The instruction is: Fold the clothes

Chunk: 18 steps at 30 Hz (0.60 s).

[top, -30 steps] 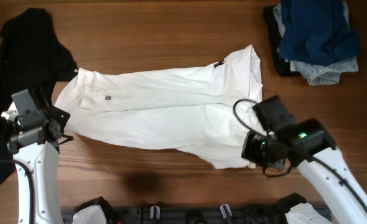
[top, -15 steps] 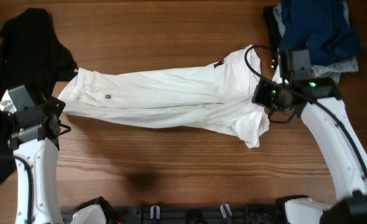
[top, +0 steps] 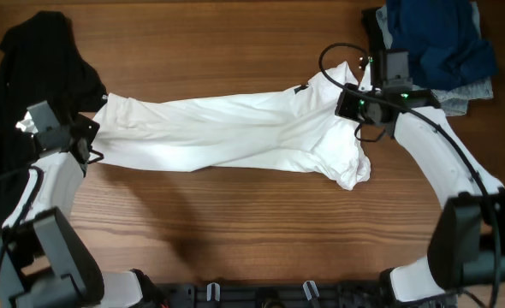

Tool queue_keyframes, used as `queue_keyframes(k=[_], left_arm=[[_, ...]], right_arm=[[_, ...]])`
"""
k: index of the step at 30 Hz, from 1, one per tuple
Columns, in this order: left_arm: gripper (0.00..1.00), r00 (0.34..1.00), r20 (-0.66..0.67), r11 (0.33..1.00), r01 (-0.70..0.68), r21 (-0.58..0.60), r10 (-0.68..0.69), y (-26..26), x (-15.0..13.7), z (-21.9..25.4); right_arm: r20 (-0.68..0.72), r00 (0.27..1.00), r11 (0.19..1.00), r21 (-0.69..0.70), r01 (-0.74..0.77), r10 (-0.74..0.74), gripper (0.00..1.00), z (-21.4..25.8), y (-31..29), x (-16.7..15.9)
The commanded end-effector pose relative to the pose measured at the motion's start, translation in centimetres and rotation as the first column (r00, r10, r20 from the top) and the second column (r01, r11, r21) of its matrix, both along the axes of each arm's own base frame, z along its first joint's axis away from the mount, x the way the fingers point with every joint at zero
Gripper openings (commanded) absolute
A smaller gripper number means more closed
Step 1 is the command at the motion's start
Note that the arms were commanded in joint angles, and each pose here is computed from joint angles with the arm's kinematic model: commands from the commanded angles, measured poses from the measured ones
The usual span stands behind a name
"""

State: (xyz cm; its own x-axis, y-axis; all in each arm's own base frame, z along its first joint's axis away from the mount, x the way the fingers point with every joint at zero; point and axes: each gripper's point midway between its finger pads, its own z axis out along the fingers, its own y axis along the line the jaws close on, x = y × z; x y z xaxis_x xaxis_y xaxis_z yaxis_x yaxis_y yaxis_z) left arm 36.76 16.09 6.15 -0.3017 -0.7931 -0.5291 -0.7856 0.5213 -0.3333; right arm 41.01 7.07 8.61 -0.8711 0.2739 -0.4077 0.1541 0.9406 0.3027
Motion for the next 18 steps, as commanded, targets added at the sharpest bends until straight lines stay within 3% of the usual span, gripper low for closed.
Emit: queue_keyframes(k=[1, 4, 5, 6, 12, 14, 18], left_arm=[[0.09, 0.999, 0.009, 0.999, 0.046, -0.008, -0.046, -0.9, 1.2, -0.5], [0.75, 0.998, 0.015, 0.998, 0.057, -0.005, -0.057, -1.3, 1.6, -0.5], [0.95, 0.998, 0.016, 0.998, 0.057, -0.004, -0.057, -1.3, 1.6, -0.5], [1.0, 0.998, 0.015, 0.998, 0.067, 0.004, -0.067, -1.2, 1.7, -0.4], [1.0, 0.964, -0.07, 0.956, 0.264, 0.129, -0.257, -1.3, 1.5, 0.0], [1.0, 0.931, -0.09, 0.92, 0.363, 0.145, -0.353, -1.8, 1.7, 0.0], [0.98, 0.806, -0.098, 0.788, 0.592, 0.172, -0.584, -3.2, 2.3, 0.1]], right_arm=[[0.014, 1.0, 1.0, -0.004, -0.02, 0.02, 0.13, -1.1, 0.0, 1.5], [0.048, 0.998, 0.999, -0.018, -0.046, 0.047, 0.78, -1.0, 0.1, 2.3], [0.063, 0.997, 0.998, -0.025, -0.052, 0.054, 0.87, -0.6, 0.1, 2.5], [0.075, 0.996, 0.998, -0.028, -0.056, 0.058, 0.92, -0.1, 0.1, 2.8], [0.094, 0.99, 0.994, -0.056, -0.099, 0.104, 0.99, 5.6, 0.2, 3.1], [0.074, 0.989, 0.99, -0.067, -0.124, 0.129, 0.99, 7.2, 0.2, 2.7], [0.008, 0.985, 0.981, -0.089, -0.174, 0.175, 1.0, 8.7, 0.1, 1.1]])
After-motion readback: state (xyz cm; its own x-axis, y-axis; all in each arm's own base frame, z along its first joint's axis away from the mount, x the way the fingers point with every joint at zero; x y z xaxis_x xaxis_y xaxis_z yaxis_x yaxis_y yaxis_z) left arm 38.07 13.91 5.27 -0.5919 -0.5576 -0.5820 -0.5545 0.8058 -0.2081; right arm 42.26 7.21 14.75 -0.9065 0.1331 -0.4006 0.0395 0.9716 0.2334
